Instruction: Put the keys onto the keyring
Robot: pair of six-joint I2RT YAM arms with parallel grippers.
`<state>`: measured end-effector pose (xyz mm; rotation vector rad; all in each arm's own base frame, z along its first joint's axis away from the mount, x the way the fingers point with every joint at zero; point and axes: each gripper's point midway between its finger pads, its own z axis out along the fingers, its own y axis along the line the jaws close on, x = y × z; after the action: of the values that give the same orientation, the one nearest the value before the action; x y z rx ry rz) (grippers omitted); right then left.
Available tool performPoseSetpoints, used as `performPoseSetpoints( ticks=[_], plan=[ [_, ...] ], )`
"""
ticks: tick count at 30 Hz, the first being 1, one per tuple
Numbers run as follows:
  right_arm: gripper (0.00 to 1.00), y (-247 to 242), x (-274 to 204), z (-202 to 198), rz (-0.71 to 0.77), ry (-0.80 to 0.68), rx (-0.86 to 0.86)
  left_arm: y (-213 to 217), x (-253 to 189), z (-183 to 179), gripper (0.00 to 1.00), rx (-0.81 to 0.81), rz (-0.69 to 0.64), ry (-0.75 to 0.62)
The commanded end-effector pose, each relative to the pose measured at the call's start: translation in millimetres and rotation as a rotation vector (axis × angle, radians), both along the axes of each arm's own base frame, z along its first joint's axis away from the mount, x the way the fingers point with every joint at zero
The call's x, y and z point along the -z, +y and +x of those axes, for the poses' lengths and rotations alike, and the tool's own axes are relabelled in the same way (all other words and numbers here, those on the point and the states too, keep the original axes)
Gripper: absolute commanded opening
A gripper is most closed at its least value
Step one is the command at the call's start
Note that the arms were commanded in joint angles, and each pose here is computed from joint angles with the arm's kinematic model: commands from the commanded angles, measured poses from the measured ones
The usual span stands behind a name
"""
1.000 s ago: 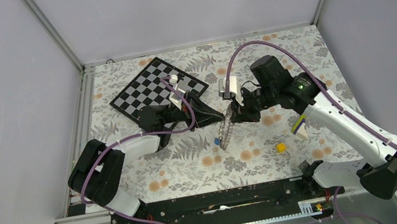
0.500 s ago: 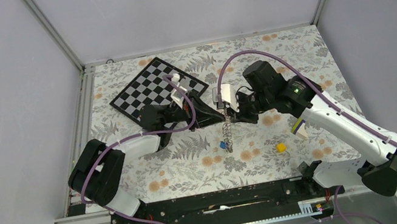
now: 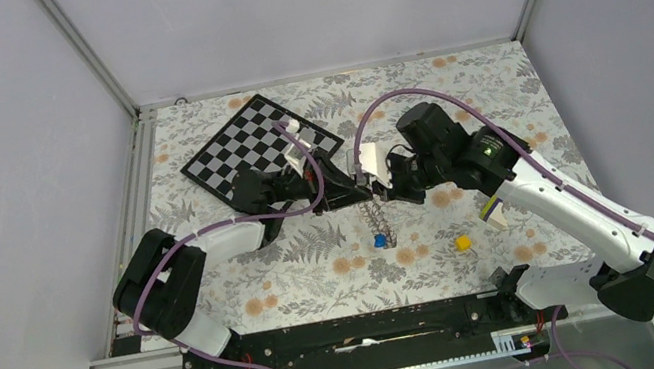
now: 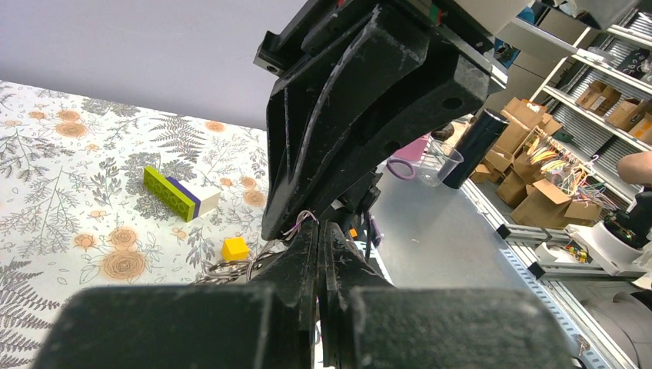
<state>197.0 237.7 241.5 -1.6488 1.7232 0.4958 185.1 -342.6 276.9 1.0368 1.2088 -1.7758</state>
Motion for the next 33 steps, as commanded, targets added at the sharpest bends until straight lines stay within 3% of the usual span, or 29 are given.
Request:
performPoseSetpoints(
  ticks=[1,33],
  plan=[
    [0.0,1.6,-24.3,13.7,0.003,-0.118,0.008,-2.8,-17.9,-2.5,0.0,0.018,-0.035,-0.066],
    [0.0,-15.7,-31.6,40.7,-0.177,-0.361,0.033,-8.3,-5.6,-0.1,0.0,0.042,0.028,-0.017]
  ],
)
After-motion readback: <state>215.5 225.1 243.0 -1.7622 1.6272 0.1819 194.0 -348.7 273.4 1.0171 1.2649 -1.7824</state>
